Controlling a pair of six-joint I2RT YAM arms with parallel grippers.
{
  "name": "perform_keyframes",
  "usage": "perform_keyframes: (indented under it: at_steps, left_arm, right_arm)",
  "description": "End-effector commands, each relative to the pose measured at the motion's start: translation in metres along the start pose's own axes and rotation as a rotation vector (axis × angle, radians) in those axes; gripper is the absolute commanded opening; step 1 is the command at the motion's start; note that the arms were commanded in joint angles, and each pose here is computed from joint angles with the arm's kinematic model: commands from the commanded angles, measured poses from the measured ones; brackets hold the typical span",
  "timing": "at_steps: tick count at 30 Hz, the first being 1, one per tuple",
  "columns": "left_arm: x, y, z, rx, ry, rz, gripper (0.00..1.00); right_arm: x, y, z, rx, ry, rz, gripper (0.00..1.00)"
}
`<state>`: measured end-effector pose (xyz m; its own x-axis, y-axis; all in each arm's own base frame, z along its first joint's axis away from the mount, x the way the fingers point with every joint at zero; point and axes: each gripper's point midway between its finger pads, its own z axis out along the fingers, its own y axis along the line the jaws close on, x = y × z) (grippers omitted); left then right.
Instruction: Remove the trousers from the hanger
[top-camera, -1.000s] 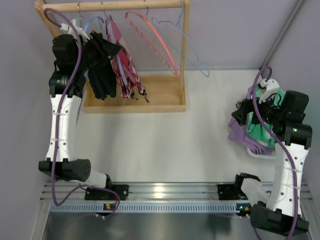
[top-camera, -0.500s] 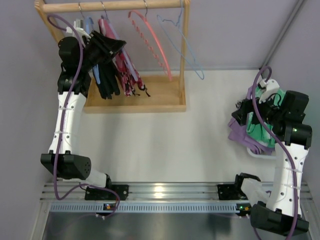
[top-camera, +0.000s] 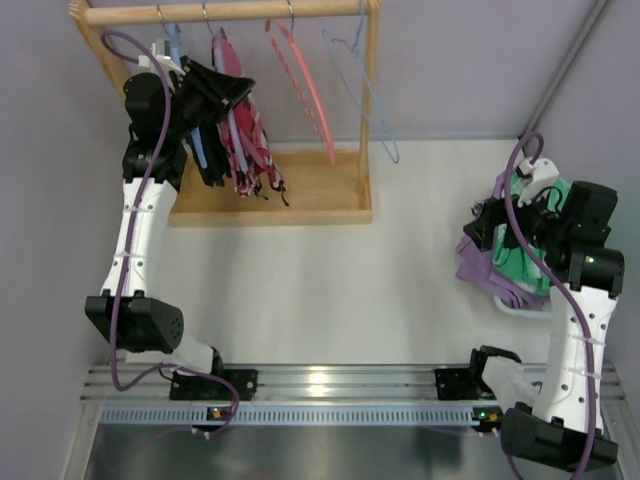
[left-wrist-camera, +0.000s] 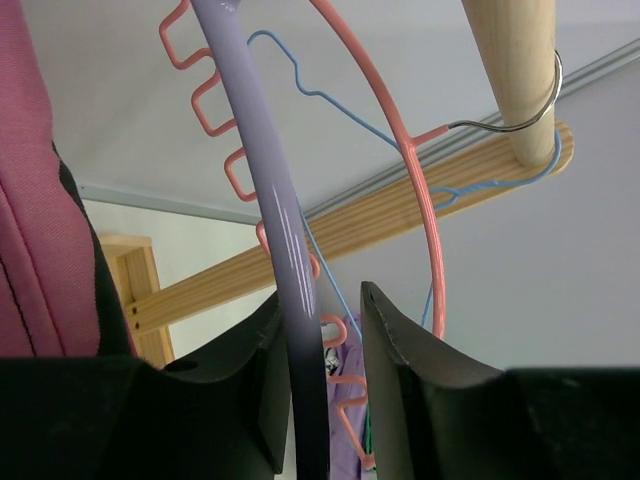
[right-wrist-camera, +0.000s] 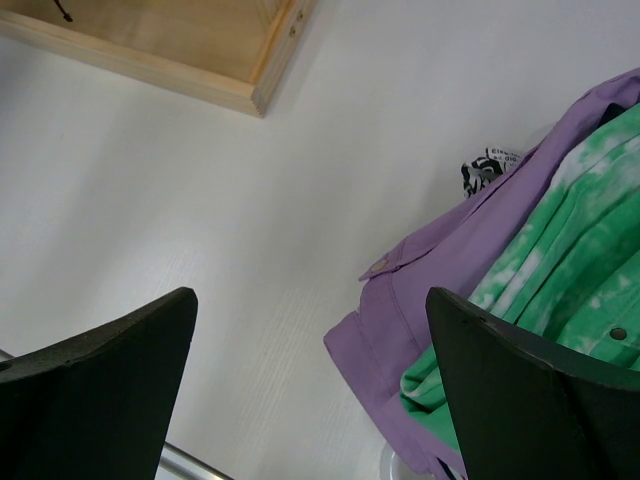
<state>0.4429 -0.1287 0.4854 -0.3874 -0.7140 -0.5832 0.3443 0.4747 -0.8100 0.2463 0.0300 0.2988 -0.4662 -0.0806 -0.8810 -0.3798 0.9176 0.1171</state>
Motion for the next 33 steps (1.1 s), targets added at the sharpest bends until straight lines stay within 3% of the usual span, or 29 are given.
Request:
perform_keyframes:
  at_steps: [1, 7, 12, 33]
  left_arm:
    - [-0.006, -0.012, 0.002, 0.059, -0.025, 0.012, 0.37]
    - [-0.008, -0.03, -0.008, 0.106, -0.03, 0.039, 0.23]
    - [-0.009, -0.038, -0.012, 0.125, -0.027, 0.068, 0.01]
    - [-0.045, -0.152, -0.058, 0.42, -0.167, 0.239, 0.0]
  right_arm:
    - [-0.007, -0.002, -0.001, 0.003, -0.024, -0.02, 1.0]
    - [-0.004, -0.002, 0.0, 0.001, -0.019, -0.021, 0.99]
    - [-0.003, -0.001, 0.0, -0.003, -0.021, -0.02, 0.99]
    - [-0.007, 0.0, -0.001, -0.004, -0.034, -0.02, 0.99]
